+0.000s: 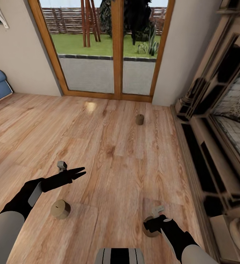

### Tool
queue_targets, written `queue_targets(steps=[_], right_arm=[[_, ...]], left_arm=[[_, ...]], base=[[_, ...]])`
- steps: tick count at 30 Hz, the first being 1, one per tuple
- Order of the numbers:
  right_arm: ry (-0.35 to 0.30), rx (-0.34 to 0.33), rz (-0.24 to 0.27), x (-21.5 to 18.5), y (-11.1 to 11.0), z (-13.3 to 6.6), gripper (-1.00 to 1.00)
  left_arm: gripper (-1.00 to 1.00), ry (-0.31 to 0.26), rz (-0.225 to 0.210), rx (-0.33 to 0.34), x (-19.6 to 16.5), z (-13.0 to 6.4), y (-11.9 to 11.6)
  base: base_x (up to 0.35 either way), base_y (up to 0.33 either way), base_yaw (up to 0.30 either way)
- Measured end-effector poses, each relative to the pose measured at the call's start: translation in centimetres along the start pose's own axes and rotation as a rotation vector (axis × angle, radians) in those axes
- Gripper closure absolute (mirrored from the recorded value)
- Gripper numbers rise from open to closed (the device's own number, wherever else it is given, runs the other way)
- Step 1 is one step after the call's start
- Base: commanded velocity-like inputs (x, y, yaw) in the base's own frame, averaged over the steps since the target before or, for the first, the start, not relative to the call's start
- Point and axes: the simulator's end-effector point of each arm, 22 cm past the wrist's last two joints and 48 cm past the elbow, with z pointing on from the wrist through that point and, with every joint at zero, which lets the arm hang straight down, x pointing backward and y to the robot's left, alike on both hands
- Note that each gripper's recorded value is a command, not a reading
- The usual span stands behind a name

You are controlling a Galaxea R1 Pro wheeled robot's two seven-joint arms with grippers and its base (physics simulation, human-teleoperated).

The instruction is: Place each of the two pumpkins and all three candles from the living room inside a cabinet in the living room (use any cabinet), then make sure every cabinet is closed, and position the cauldron so it is next to a table in the living room.

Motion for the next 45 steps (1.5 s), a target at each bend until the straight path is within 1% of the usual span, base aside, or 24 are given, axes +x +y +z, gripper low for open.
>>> queue_targets(steps=[3, 6, 10, 14, 18, 23, 29, 31, 39, 40, 45], right_arm=[[0.012, -0.003, 0.001, 0.6, 0.1, 0.4, -1.00], [0.012, -0.003, 0.001, 0.6, 0.1, 0.4, -1.00], [0.028, -0.008, 0.004, 1.4, 0.3, 0.9, -1.00], [0.033, -0.010, 0.006, 1.5, 0.4, 0.9, -1.00], [0.049, -0.012, 0.011, 2.3, 0.5, 1.4, -1.00], [0.055, 0.015, 0.014, 2.5, -0.1, 1.5, -1.00], [0.058, 0.017, 0.017, 2.7, -0.1, 1.7, -1.00], [0.066, 0.015, 0.018, 3.1, 0.0, 1.9, -1.00], [0.066, 0.014, 0.020, 3.1, 0.0, 1.9, -1.00], [0.067, 0.014, 0.020, 3.1, 0.0, 1.9, 1.00], [0.068, 0.014, 0.019, 3.1, 0.1, 1.9, 1.00]], left_arm=[[-1.00, 0.003, -0.011, -0.004, 0.3, 0.0, 0.7], [-1.00, 0.003, -0.012, -0.004, 0.3, 0.1, 0.7], [-1.00, 0.006, -0.027, -0.011, 0.7, 0.1, 1.6], [-1.00, 0.006, -0.027, -0.011, 0.7, 0.1, 1.6], [-1.00, 0.009, -0.042, -0.017, 1.2, 0.1, 2.5], [-1.00, 0.010, -0.046, -0.018, 1.3, 0.1, 2.7], [-1.00, 0.010, -0.049, -0.019, 1.4, 0.2, 2.9], [-1.00, 0.012, -0.056, -0.022, 1.6, 0.2, 3.4], [-1.00, 0.013, -0.057, -0.025, 1.6, 0.1, 3.4], [-1.00, 0.013, -0.057, -0.025, 1.6, 0.1, 3.4], [-1.00, 0.013, -0.057, -0.026, 1.6, 0.1, 3.5]], base=[[0.000, 0.000, 0.000], [0.000, 0.000, 0.000], [0.000, 0.000, 0.000], [0.000, 0.000, 0.000], [0.000, 0.000, 0.000], [0.000, 0.000, 0.000], [0.000, 0.000, 0.000], [0.000, 0.000, 0.000], [0.000, 0.000, 0.000], [0.000, 0.000, 0.000], [0.000, 0.000, 0.000]])
